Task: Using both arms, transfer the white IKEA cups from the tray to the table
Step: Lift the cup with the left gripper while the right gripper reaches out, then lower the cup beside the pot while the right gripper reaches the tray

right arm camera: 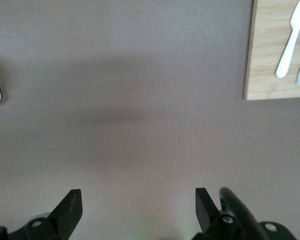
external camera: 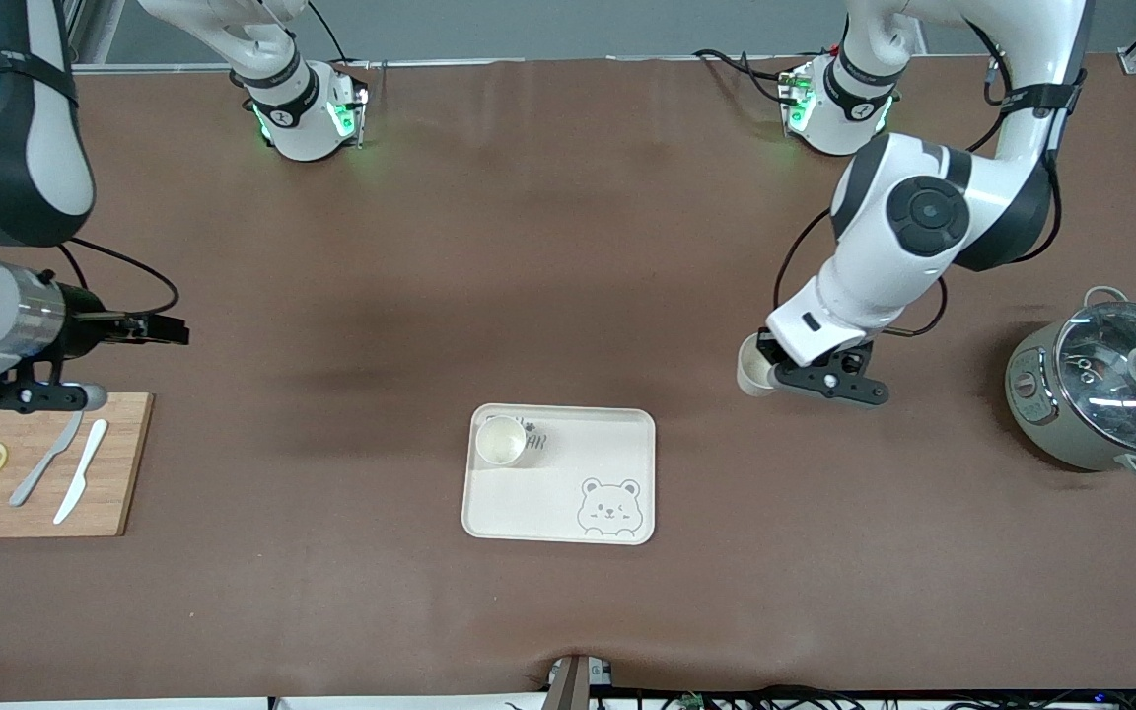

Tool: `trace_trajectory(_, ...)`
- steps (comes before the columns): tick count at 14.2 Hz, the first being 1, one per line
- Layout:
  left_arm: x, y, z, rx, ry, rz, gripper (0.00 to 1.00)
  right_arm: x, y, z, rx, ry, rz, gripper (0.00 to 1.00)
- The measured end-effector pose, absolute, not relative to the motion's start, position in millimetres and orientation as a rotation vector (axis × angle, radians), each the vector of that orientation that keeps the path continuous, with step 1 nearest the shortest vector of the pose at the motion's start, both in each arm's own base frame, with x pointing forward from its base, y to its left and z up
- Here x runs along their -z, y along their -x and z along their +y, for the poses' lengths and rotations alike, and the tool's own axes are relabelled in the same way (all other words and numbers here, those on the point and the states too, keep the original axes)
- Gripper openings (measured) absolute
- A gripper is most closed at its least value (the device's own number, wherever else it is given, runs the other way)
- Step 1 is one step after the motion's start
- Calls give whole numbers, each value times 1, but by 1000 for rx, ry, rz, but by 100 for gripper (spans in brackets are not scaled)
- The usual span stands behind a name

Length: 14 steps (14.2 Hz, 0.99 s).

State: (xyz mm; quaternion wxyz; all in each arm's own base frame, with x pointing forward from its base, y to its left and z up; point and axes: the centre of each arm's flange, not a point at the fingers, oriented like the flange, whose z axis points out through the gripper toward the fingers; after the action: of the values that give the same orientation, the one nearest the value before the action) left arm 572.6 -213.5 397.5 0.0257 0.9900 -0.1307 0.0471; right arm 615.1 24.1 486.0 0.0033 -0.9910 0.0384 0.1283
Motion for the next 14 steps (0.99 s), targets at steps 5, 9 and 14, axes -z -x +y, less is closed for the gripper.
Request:
trace_trajectory(5, -351, -542, -143, -166, -3018, -491, 4, -473, -619, 56, -420, 3031, 291, 100)
trace_trajectory(9, -322, -526, -101, -193, -3011, -545, 4, -468, -626, 60, -388, 2994, 447, 100)
trace_trajectory(14, -285, -502, -69, -220, -2949, -567, 4, -441, -637, 90, -374, 2992, 547, 100)
